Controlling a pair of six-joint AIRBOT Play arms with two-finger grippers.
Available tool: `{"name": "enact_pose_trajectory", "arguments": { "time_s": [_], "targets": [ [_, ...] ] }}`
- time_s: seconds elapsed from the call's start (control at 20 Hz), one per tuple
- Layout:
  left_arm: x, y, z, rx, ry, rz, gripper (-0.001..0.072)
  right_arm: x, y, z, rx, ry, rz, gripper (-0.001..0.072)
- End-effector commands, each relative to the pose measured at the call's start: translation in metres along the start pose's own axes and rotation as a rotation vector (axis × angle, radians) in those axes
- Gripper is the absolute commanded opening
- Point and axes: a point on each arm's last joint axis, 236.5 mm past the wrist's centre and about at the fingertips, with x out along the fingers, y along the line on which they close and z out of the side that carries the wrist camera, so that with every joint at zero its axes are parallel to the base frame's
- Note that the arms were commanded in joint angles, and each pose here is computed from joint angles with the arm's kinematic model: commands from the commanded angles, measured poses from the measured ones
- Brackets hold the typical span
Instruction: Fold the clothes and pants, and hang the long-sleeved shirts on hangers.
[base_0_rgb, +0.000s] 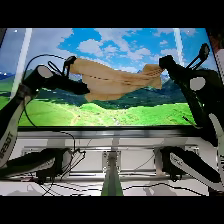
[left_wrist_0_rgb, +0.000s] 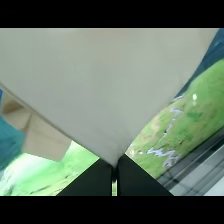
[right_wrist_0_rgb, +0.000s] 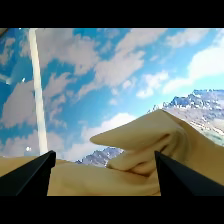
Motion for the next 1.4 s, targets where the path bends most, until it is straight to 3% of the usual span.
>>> {"name": "enact_pose_trajectory", "arguments": {
  "time_s": [0.0, 0.3, 0.4, 0.5, 0.6, 0.9, 1.1, 1.35],
  "targets": [
    [-0.049, -0.027, 0.017, 0.082, -0.125, 0.013, 0.0012, -0.005, 0.005, 0.018, -0.107, -0.03, -0.014, 0.0699],
    [-0.194, -0.05, 0.055, 0.176, -0.583, 0.171, 0.0011, -0.017, -0.03, 0.02, -0.305, 0.065, -0.157, 0.0696],
    [-0.255, -0.058, 0.063, 0.227, -0.787, 0.286, 0.001, -0.026, -0.07, 0.017, -0.312, 0.136, -0.255, 0.0644],
    [-0.275, -0.048, 0.046, 0.272, -0.783, 0.428, 0.0009, -0.033, -0.108, 0.009, -0.275, 0.216, -0.329, 0.0556],
    [-0.262, -0.029, 0.025, 0.194, -0.685, 0.463, 0.001, -0.033, -0.125, -0.023, -0.27, 0.373, -0.333, 0.0556],
    [-0.206, 0.012, 0.015, 0.083, -0.535, 0.426, 0.001, -0.044, -0.068, -0.17, -0.279, 0.937, 0.17, 0.0555],
    [-0.187, 0.022, 0.019, 0.041, -0.497, 0.389, 0.0011, -0.027, -0.032, -0.189, -0.266, 0.921, 0.28, 0.0557],
    [-0.179, 0.023, 0.021, 0.018, -0.485, 0.359, 0.0011, -0.021, -0.012, -0.213, -0.627, 0.898, 0.415, 0.0556]
  ]
}}
